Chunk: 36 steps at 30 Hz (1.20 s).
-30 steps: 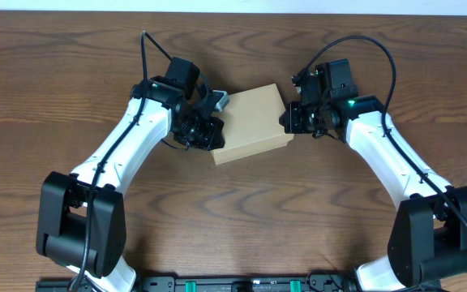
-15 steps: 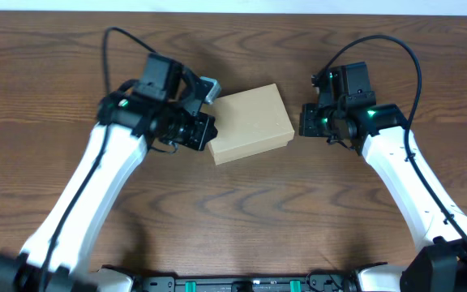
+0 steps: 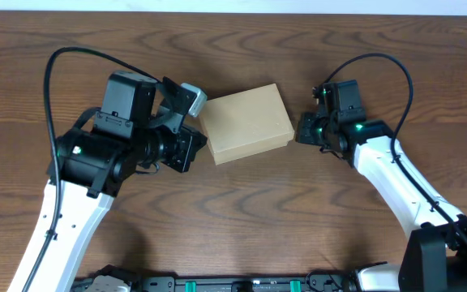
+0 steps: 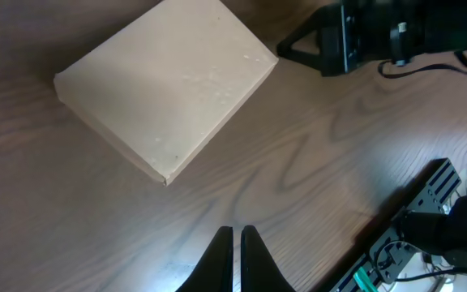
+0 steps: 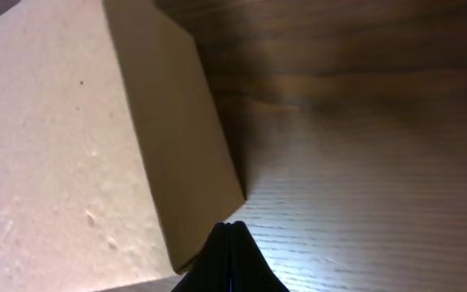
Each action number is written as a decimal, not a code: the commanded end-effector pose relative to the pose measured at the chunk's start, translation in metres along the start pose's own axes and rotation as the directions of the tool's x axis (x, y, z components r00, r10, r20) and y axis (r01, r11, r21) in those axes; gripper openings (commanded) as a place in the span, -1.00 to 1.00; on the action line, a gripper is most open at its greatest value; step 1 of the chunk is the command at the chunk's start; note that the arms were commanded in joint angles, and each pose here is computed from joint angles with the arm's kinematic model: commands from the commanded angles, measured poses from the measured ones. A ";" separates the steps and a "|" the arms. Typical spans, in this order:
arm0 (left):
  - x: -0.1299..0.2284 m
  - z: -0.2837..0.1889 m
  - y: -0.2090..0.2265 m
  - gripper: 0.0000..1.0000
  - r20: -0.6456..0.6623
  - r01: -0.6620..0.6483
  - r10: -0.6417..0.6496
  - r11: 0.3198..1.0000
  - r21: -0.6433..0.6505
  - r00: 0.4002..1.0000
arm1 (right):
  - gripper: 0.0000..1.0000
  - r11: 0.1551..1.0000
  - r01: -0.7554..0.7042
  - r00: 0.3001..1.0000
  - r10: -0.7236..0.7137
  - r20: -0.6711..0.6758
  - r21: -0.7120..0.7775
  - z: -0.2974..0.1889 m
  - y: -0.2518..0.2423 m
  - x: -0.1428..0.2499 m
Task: Pack container
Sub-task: 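Press the closed lid and pull both grippers away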
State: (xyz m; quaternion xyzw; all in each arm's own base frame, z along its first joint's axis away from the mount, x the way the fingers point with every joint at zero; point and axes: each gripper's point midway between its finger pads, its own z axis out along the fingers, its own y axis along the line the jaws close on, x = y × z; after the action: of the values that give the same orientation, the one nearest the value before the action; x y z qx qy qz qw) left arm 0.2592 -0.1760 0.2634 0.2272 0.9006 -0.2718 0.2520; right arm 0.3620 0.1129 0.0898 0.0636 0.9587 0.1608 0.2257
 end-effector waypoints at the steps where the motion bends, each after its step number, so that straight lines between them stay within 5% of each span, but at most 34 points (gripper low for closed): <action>1: 0.001 -0.006 0.000 -0.89 0.012 -0.023 0.023 1.000 -0.016 1.000 | -0.97 0.999 -0.008 0.999 0.007 -0.033 -0.047 0.006 0.013 0.011; 26: 0.006 -0.008 0.005 -0.88 -0.002 -0.004 0.004 0.999 -0.038 1.000 | -0.97 0.989 -0.002 0.994 -0.014 -0.108 -0.150 0.001 0.042 0.029; 36: 0.030 -0.069 -0.007 -0.88 0.096 -0.050 0.060 0.994 -0.099 0.994 | -0.97 0.982 0.107 0.994 -0.100 0.047 -0.157 -0.117 0.047 0.023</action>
State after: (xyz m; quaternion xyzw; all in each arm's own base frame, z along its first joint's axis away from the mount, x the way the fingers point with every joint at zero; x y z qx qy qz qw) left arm 0.2248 -0.1384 0.2831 0.2095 0.9058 -0.2398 0.2795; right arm 0.2970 0.1326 0.1407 0.0331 0.9596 0.2136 0.1804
